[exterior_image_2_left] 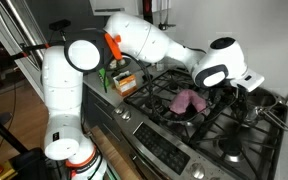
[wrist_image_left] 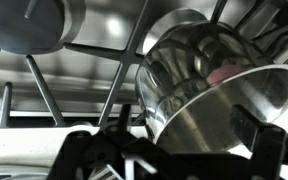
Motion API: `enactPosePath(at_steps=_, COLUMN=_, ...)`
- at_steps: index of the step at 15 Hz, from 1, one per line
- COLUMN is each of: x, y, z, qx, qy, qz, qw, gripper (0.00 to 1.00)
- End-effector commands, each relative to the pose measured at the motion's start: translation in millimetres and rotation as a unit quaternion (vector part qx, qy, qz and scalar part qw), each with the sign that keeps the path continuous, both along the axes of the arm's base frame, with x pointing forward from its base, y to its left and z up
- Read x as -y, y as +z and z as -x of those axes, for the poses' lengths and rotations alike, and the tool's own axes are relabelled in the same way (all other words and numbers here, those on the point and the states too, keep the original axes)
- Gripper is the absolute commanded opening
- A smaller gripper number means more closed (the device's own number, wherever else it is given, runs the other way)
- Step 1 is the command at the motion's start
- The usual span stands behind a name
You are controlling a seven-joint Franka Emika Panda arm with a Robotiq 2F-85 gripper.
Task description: Move the pot from the rear right plate onto the front right plate of the stove, pick up the pink towel and use it to wipe the pot on the stove
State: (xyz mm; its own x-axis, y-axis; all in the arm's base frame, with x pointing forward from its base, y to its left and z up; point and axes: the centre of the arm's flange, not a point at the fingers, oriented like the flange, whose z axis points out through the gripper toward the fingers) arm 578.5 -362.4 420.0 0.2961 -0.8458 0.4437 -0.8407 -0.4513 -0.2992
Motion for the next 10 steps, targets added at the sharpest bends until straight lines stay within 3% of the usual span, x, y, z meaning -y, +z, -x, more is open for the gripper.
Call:
enactPosePath(at_steps=1, x=10.3, y=-10.6, z=-12.0, qx=0.011, qy=-0.020, qz=-0.012, qw=0.9997, gripper=1.00)
enactPosePath(at_steps=3, x=9.7, y=-18.1, z=-13.6, qx=0.007, qy=-0.022, qz=-0.015, qw=0.9996, gripper=0.99)
enactPosePath(at_steps=4, x=9.5, y=-21.2, z=-14.3, qx=0.005, qy=-0.022, qz=-0.017, qw=0.9996, gripper=0.93)
enactPosePath(at_steps=7, x=9.7, y=-28.6, z=-15.6, qx=-0.002, qy=-0.023, qz=-0.018, qw=0.9996, gripper=0.60)
enactPosePath(at_steps=10, x=10.7, y=-31.1, z=-15.6, qx=-0.004, qy=-0.026, qz=-0.019, qw=0.9995, gripper=0.38)
